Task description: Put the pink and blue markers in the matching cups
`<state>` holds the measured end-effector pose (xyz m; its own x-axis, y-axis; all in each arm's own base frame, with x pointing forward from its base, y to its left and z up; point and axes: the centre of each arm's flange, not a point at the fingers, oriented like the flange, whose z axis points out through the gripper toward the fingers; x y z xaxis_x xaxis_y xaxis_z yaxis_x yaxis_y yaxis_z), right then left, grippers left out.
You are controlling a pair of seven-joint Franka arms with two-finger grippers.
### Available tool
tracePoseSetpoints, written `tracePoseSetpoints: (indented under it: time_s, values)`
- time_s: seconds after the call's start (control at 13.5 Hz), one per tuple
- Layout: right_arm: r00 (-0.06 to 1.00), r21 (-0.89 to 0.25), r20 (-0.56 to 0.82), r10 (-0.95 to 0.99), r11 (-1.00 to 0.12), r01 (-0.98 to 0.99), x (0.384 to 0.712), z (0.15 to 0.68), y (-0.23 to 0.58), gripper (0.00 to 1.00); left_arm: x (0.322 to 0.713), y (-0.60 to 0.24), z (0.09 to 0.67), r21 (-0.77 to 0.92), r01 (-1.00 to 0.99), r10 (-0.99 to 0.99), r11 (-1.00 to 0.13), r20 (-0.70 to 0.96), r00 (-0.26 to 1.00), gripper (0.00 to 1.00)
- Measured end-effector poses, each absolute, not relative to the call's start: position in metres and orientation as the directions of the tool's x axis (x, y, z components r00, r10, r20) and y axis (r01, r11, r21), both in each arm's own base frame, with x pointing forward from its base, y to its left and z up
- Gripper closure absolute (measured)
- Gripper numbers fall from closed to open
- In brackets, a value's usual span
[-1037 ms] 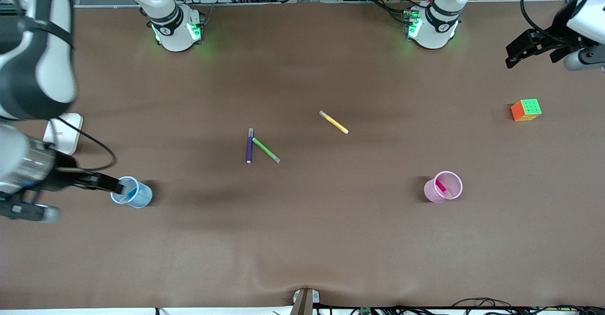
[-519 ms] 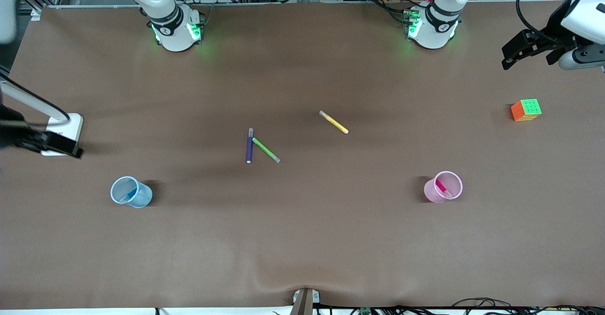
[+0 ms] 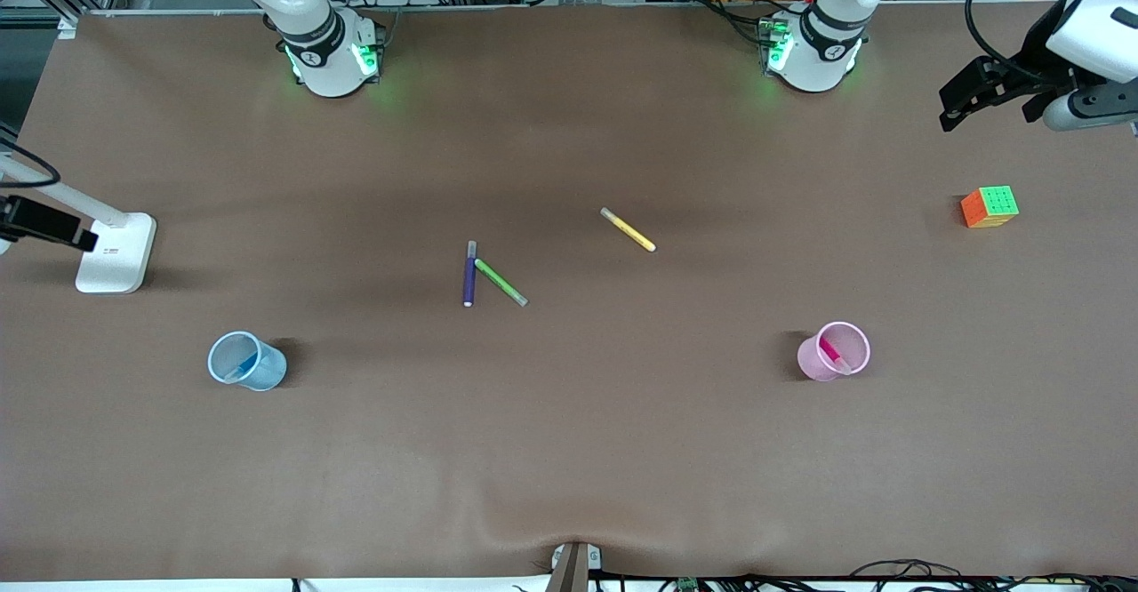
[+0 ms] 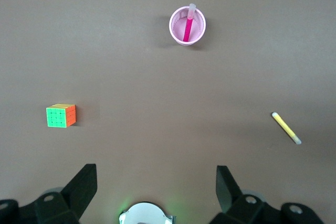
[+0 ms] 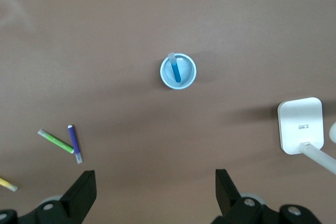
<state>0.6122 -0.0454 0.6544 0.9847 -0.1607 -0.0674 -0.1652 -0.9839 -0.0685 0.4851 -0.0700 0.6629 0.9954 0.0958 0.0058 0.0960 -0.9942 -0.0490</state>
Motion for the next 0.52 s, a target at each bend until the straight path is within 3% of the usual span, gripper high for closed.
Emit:
tracePoseSetpoints:
  time_s: [0.52]
  values:
    - [0.985, -0.089, -0.066, -0.163, -0.982, -0.168, 0.574, 0.648, -0.05, 0.0, 0.477, -0.067, 0.655, -0.048, 0.103, 0.102, -0.993, 0.038, 0.994, 0.0]
